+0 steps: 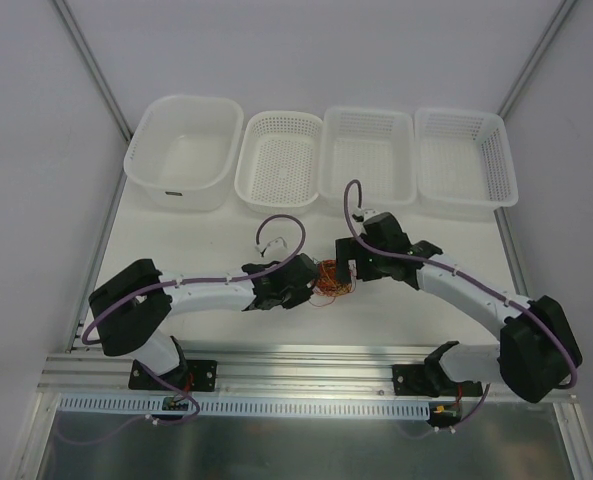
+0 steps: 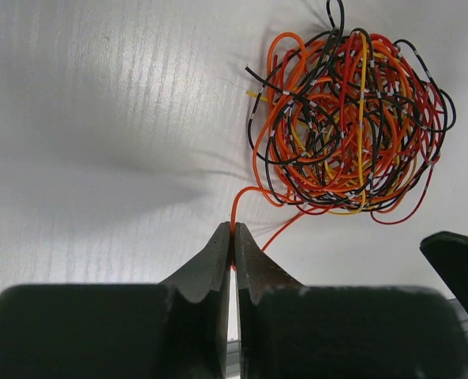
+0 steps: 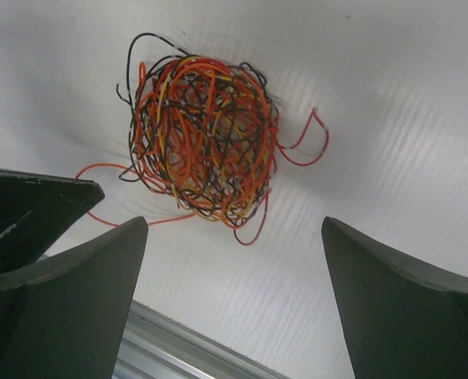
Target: Untangle the cables
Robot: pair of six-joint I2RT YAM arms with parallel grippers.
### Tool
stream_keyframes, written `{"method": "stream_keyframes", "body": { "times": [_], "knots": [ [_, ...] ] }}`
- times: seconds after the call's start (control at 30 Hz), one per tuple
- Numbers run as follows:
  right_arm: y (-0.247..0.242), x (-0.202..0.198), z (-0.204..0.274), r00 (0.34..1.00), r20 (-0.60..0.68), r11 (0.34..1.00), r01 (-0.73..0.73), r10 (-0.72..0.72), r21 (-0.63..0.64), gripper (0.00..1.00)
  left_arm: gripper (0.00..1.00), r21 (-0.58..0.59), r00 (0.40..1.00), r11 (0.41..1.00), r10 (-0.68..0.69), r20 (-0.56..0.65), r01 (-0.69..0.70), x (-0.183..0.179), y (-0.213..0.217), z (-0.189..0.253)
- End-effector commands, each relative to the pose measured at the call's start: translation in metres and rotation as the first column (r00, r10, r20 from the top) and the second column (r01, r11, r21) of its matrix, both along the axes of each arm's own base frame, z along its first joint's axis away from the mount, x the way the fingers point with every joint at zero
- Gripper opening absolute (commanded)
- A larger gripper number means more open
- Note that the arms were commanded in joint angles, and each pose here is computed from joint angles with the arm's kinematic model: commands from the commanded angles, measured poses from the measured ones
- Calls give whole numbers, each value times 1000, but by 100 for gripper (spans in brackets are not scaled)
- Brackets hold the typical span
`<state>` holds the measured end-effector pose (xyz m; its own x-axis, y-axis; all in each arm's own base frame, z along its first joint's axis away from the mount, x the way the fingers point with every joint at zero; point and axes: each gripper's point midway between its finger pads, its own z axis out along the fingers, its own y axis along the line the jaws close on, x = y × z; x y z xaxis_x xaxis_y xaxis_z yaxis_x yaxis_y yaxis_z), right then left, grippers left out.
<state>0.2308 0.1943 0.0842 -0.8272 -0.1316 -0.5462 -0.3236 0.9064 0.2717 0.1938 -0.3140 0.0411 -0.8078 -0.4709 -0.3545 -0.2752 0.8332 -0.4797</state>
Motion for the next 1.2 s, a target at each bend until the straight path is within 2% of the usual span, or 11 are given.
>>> {"method": "stream_keyframes", "body": {
  "times": [0.0,0.17,0.23,0.33,0.37,0.43,0.47,0.57,0.77,0.93,1.17],
  "knots": [
    [27,16,15,999,44,998,-24,22,60,97,0,-21,997,998,-51,56,52,4,-10,20],
    [37,20,-12,1000,-16,1000,19,-19,21,98,0,5,989,995,-101,112,101,5,-4,31],
    [33,24,-26,998,-32,999,51,-51,-14,93,0,12,981,992,-125,145,125,6,-1,40],
    [25,28,-38,995,-33,994,92,-94,-63,78,0,16,970,987,-158,183,158,6,3,52],
    [22,29,-42,994,-33,991,102,-105,-81,68,0,25,967,986,-169,189,167,5,7,52],
    [15,28,-45,991,-28,986,124,-127,-108,55,0,38,955,980,-198,222,195,5,12,63],
    [10,30,-44,989,-9,982,143,-145,-124,38,0,60,954,978,-208,216,200,2,19,61],
    [-8,26,-42,984,3,970,173,-176,-169,18,0,93,951,974,-221,215,206,3,40,67],
    [-50,25,-28,961,30,943,276,-276,-188,4,0,131,961,982,-166,220,140,17,102,80],
    [-88,26,-3,922,57,910,388,-384,-146,2,0,189,951,978,-137,276,86,26,149,109],
    [-113,21,33,892,87,888,451,-444,-91,1,0,253,929,967,-71,364,-25,40,202,164]
  ]
}}
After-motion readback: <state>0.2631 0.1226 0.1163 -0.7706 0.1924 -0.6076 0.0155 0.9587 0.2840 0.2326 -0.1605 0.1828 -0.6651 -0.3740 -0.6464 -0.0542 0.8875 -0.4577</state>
